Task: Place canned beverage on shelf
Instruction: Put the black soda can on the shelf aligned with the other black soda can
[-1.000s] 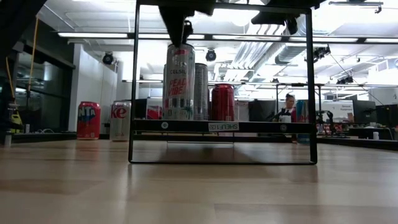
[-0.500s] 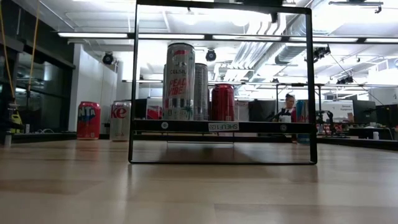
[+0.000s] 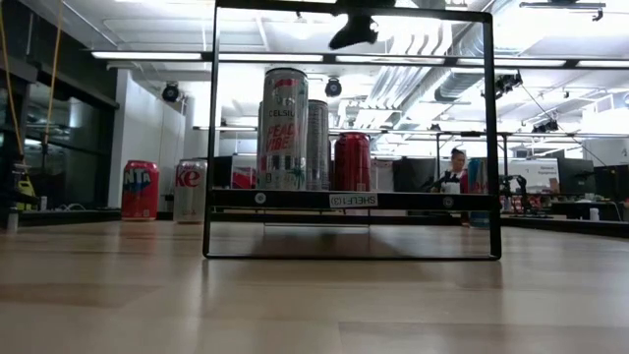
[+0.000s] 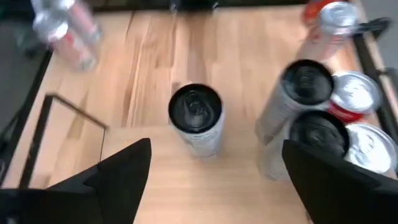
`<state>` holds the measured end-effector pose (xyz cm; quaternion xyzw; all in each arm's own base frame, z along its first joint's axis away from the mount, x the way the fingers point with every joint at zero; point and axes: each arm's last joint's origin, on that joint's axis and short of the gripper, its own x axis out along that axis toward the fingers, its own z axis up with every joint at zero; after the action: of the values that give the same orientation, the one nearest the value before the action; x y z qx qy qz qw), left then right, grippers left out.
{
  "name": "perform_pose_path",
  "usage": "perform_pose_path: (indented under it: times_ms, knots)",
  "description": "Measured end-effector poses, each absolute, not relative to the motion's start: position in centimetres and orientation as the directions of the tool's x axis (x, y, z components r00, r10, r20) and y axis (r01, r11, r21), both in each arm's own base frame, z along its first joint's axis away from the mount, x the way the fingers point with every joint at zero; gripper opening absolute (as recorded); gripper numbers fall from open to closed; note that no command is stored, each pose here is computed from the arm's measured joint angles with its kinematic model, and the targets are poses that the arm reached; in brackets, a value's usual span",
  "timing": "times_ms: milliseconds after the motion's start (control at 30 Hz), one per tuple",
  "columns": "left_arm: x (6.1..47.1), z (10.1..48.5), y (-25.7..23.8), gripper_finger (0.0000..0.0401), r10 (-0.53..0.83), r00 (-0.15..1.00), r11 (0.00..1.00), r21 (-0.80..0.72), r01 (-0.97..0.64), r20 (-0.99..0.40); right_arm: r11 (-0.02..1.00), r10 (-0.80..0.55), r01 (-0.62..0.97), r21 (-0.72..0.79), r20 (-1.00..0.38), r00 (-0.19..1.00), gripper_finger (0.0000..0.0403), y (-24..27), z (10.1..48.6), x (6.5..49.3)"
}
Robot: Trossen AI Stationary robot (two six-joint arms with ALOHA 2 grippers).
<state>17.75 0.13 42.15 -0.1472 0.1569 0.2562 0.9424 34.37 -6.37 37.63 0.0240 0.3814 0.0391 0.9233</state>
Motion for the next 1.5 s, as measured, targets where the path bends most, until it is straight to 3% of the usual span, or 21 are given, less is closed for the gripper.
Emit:
perform_pose_path:
  times_ms: [333,600,767,1033,1500]
  knots:
    - [17.4,42.4,0.2,0.0353,0.453,0.82,0.822,-0.193,-0.536,-0.35,0.935,0.281,-0.346,0.084,-0.77,0.573,0.0351,-6.6,35.2,39.7]
    - [17.0,42.5,0.2,0.0353,0.45,0.823,0.823,-0.198,-0.533,-0.347,0.88,0.191,-0.461,-0.113,-0.805,0.562,0.0351,-5.6,34.3,40.8]
    - [16.0,43.5,0.3,0.0353,0.448,0.852,0.828,-0.233,-0.51,-0.271,0.813,0.183,-0.551,-0.185,-0.818,0.545,0.035,-4.8,34.0,41.0]
    - [14.4,45.5,0.4,0.0353,0.446,0.888,0.842,-0.286,-0.457,-0.107,0.787,0.111,-0.568,-0.24,-0.851,0.514,0.035,-4.7,31.9,42.4]
    - [14.1,45.7,0.5,0.0353,0.449,0.888,0.841,-0.292,-0.456,-0.097,0.799,0.115,-0.548,-0.249,-0.83,0.546,0.035,-4.7,32.1,42.7]
